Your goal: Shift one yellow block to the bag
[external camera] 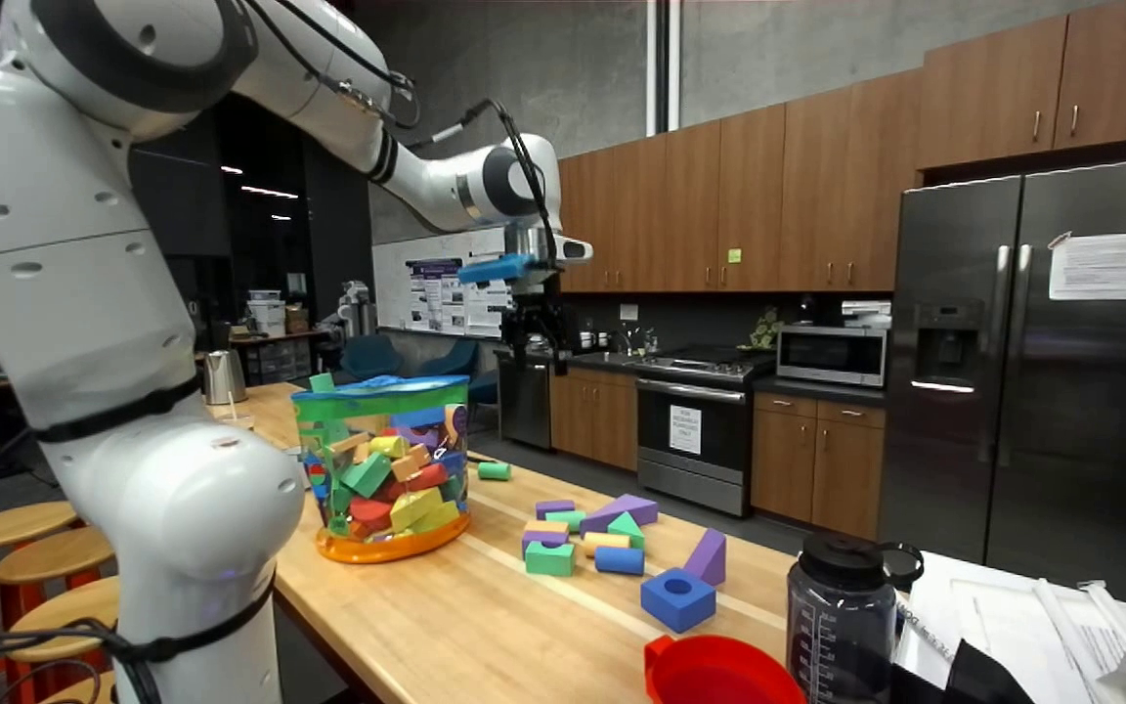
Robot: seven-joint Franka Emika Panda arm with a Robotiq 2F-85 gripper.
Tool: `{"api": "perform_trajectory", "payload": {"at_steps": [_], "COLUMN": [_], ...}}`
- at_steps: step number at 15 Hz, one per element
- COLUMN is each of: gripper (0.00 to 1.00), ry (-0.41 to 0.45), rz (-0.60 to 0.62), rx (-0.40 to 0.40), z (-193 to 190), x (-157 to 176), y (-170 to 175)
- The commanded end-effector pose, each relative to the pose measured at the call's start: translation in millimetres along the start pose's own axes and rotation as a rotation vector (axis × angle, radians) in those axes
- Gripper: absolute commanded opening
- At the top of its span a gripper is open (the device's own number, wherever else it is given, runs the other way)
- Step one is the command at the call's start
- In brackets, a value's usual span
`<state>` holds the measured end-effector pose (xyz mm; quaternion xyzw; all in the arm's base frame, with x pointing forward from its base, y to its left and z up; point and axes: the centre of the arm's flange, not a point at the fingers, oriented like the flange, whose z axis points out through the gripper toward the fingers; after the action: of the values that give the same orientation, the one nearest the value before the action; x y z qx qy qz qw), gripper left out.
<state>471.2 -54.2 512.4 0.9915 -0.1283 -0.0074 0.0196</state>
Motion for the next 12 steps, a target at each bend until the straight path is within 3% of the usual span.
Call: {"api": "perform_trajectory", "payload": {"at_steps": [1,3,4,6,12], "gripper": [1.0,1.0,1.0,1.0,1.0], "ry": [0.057,0.046,0.046,0.027,0.046], "rz": [-0.022,-0.014,-0.009,-0.009,-0.014], "rx": [0.046,0.009,0.02,0.016,0.019], "z": [59,85,68,83,72], "x": [37,50,35,40,39], "y": [6,13,4,3,1]}}
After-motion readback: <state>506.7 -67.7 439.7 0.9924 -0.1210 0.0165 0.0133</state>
